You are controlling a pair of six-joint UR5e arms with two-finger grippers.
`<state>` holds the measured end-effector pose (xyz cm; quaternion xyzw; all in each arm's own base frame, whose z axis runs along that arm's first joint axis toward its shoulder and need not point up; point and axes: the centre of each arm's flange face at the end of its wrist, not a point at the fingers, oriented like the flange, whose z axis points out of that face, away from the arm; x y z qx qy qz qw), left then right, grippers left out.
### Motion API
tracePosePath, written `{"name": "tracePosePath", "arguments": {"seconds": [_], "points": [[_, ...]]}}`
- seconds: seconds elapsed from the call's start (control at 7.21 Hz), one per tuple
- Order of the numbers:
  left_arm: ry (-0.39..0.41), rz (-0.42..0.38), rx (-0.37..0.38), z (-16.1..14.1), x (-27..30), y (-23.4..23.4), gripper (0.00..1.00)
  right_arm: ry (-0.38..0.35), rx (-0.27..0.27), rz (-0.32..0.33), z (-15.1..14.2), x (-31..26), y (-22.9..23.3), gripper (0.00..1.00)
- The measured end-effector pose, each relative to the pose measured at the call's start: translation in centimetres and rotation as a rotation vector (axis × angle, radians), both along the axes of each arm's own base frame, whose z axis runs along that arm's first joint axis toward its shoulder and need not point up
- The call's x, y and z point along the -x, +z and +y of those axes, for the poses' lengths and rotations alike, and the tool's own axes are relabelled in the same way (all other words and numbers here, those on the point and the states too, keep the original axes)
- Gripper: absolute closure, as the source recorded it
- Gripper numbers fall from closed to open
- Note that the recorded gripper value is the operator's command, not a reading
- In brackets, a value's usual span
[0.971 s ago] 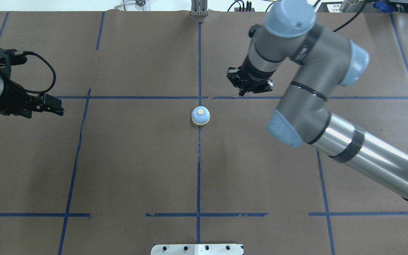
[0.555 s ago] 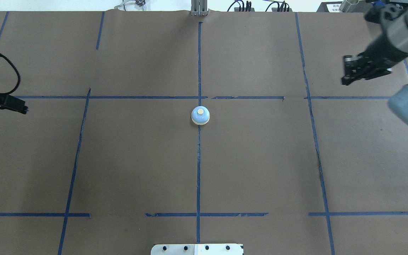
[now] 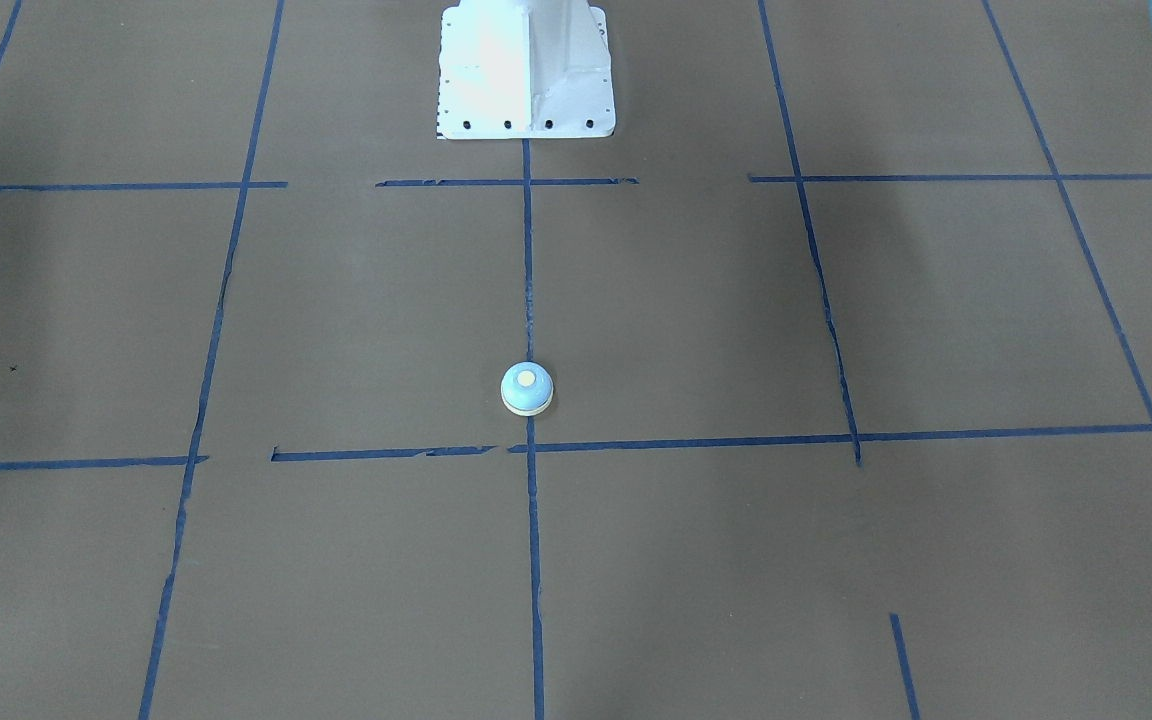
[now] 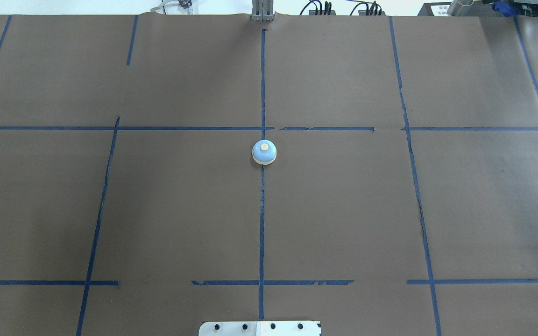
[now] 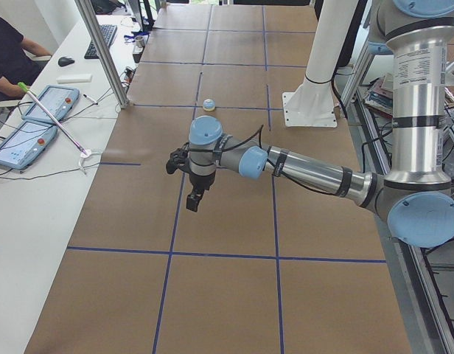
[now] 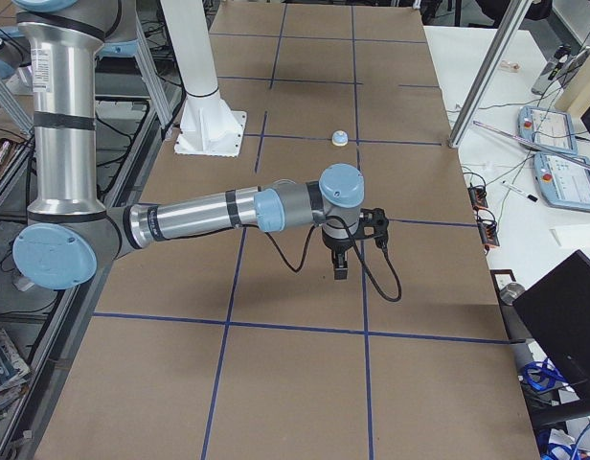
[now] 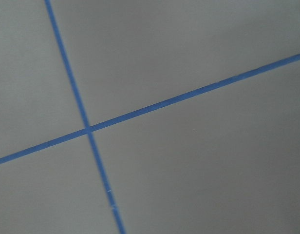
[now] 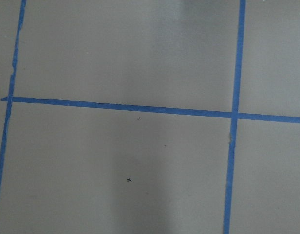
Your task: Place and press bell with both arms
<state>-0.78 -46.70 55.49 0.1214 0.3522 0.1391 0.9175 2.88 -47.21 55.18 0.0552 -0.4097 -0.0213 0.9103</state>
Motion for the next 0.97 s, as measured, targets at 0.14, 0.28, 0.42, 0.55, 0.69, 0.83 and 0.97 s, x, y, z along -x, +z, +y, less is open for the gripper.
{"name": "tracePosePath", "arguments": {"seconds": [0.14, 0.28, 0.42, 0.55, 0.69, 0.83, 0.97], "points": [[0.020, 0.021, 0.010, 0.2, 2.3, 2.7, 0.00, -0.031, -0.006, 0.001, 1.2, -1.3, 1.5, 0.00], [0.028, 0.036, 0.049, 0.5, 3.5, 4.2, 0.00, -0.072, -0.005, 0.003, 2.4, -1.9, 3.0, 0.00], [0.028, 0.041, 0.110, 0.7, 4.0, 4.9, 0.00, -0.107, -0.001, 0.005, 3.4, -2.3, 4.1, 0.00], [0.026, 0.042, 0.161, 1.2, 4.3, 5.4, 0.00, -0.128, 0.000, 0.008, 3.8, -2.4, 4.7, 0.00], [0.023, 0.044, 0.194, 1.6, 4.4, 6.1, 0.00, -0.137, 0.000, 0.014, 4.0, -2.5, 4.9, 0.00], [0.022, 0.046, 0.213, 1.8, 4.4, 6.7, 0.00, -0.140, -0.001, 0.028, 4.0, -2.6, 5.1, 0.00], [0.021, 0.046, 0.219, 1.8, 4.4, 6.7, 0.00, -0.140, 0.000, 0.048, 4.1, -2.7, 5.2, 0.00]]}}
